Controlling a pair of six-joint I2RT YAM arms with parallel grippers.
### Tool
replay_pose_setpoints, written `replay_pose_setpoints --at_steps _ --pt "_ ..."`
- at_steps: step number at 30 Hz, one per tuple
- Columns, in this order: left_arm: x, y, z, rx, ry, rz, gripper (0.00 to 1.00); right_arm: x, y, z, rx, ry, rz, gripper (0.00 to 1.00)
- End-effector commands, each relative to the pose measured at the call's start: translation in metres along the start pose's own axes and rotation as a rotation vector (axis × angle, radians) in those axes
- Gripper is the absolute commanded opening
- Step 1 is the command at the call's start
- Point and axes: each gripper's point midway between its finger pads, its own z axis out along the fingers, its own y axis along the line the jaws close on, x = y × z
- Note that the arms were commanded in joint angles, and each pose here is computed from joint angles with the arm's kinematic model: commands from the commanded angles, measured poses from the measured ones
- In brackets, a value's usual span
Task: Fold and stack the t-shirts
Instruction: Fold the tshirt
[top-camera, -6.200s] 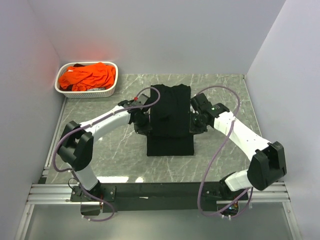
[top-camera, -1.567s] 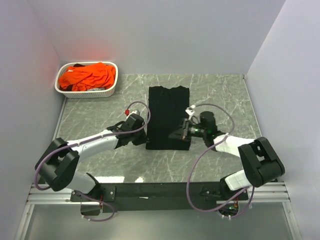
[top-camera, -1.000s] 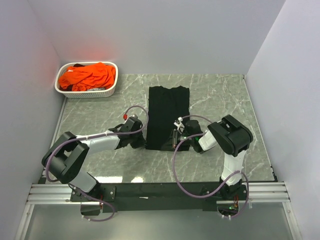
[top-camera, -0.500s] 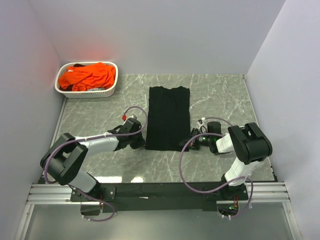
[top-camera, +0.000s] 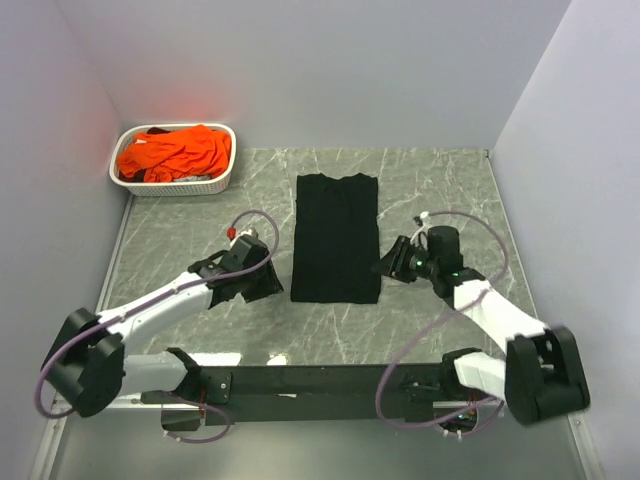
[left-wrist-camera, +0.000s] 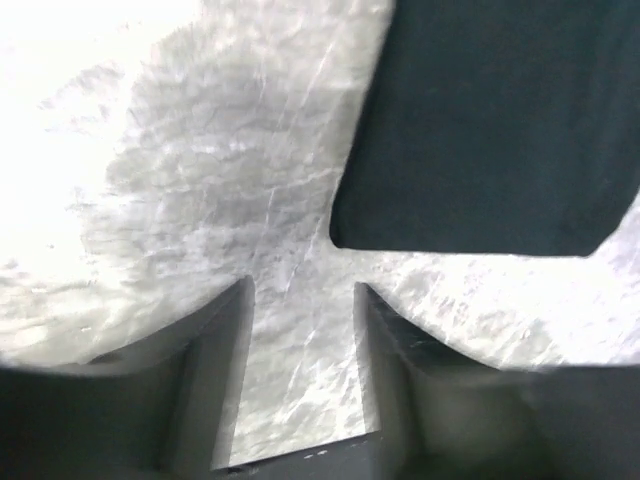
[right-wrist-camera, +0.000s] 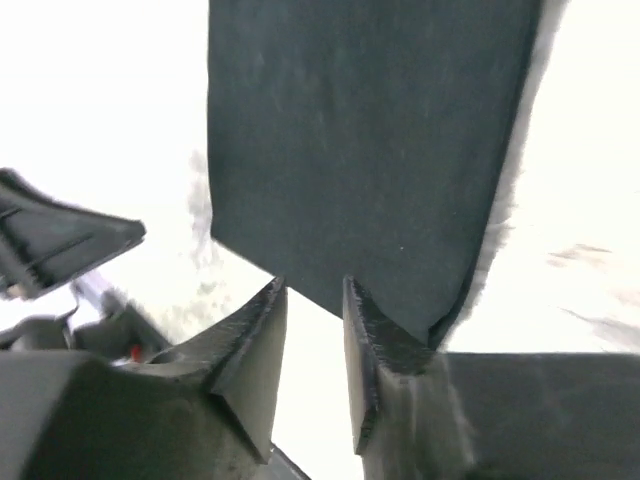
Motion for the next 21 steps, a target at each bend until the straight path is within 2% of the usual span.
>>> replay_pose_setpoints --at_steps 1,4,6,11,21 --pt "-0.016 0.002 -0.022 -0.033 -0.06 0.059 0.64 0.006 -0.035 -0.033 0.308 -0.005 -0.036 0.42" --pt "-0.018 0.004 -0.028 -0.028 -0.072 0.08 0.8 0.014 -0.037 -0.048 0.394 0.005 -0.05 0.46" --pt "-0.015 0.004 -0.028 -0.017 -0.058 0.116 0.81 0.02 -0.038 -0.05 0.436 0.014 -0.069 0.51" --pt "-0.012 0.008 -0.027 -0.034 -0.045 0.149 0.78 0.034 -0.037 -0.045 0.49 0.048 -0.079 0.54" --pt "-0.007 0.017 -0.023 -0.127 -0.052 0.19 0.79 0.041 -0.034 -0.016 0.51 0.107 -0.05 0.49"
